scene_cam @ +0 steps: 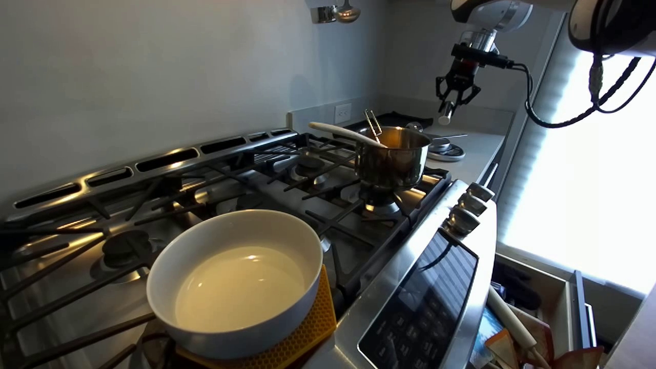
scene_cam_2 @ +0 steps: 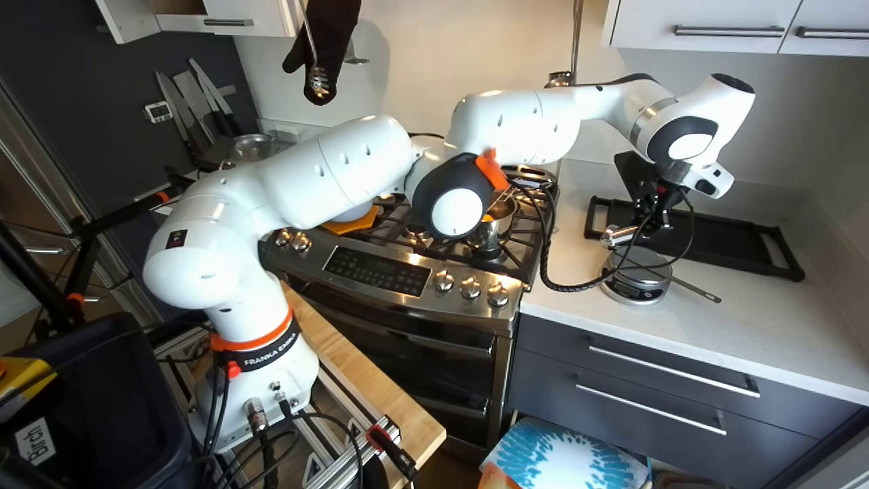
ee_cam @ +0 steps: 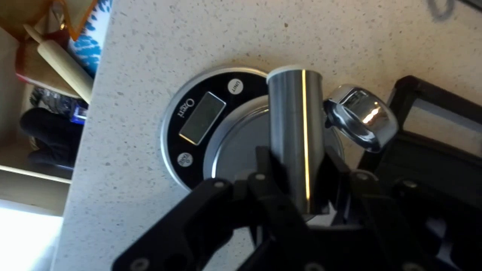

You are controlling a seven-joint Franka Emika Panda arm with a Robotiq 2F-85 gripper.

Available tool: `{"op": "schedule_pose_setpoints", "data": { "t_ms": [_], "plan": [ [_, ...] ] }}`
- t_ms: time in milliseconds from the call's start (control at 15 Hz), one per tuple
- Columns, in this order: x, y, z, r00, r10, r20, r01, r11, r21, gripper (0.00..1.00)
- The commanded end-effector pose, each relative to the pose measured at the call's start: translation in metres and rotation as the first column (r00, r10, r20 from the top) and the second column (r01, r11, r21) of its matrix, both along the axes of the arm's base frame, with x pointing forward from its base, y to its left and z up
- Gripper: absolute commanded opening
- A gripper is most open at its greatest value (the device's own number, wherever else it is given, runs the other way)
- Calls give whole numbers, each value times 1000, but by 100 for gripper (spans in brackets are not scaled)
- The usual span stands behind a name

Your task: Put a silver cylinder on the kitchen scale

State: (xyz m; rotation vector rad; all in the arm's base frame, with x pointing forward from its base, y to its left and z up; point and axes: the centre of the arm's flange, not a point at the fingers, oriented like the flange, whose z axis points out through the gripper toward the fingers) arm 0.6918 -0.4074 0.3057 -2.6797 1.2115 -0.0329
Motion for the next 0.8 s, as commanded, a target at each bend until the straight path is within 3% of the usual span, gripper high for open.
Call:
{"op": "schedule_pose_setpoints", "data": {
  "t_ms": [0, 267, 533, 733],
  "plan": [
    [-20, 1, -37, 981, 180, 75, -183, 982, 41, 11],
    [-8, 12, -47, 949, 309, 64, -310, 951, -4, 11],
    [8, 23, -45, 956, 287, 63, -282, 956, -83, 11],
    [28, 18, -50, 977, 199, 83, -190, 976, -107, 11]
  ]
}}
